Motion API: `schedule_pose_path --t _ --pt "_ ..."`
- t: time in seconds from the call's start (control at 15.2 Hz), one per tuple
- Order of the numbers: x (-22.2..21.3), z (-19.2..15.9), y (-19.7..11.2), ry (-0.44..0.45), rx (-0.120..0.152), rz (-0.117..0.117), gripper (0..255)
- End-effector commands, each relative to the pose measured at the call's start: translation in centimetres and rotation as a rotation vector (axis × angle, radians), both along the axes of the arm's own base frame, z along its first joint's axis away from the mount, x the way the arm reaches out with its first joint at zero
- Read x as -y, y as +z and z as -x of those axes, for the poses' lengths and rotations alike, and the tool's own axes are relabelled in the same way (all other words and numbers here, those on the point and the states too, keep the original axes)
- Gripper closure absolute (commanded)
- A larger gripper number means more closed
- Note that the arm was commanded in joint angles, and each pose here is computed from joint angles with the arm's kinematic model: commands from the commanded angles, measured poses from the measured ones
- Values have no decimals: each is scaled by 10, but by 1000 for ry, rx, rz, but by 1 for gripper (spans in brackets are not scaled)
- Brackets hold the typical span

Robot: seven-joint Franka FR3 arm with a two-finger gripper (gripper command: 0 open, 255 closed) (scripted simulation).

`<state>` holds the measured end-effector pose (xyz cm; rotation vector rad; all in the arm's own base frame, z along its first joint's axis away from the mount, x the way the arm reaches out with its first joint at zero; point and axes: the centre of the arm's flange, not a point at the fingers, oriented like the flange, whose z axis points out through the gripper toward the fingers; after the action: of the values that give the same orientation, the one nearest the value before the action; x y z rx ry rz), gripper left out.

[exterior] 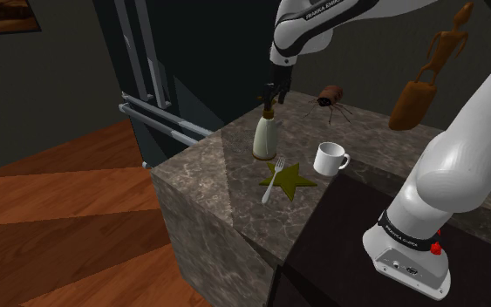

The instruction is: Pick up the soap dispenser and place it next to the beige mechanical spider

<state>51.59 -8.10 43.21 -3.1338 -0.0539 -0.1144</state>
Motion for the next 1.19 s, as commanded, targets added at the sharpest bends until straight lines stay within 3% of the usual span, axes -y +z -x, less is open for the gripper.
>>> schedule_pose_path --t 0.0,0.4,0.46,1.12 --pt "0 0 -4 0 1 0 0" --pt "0 0 -4 0 1 0 0" --pt "0 0 -4 0 1 0 255" --pt "0 0 2 0 1 0 255"
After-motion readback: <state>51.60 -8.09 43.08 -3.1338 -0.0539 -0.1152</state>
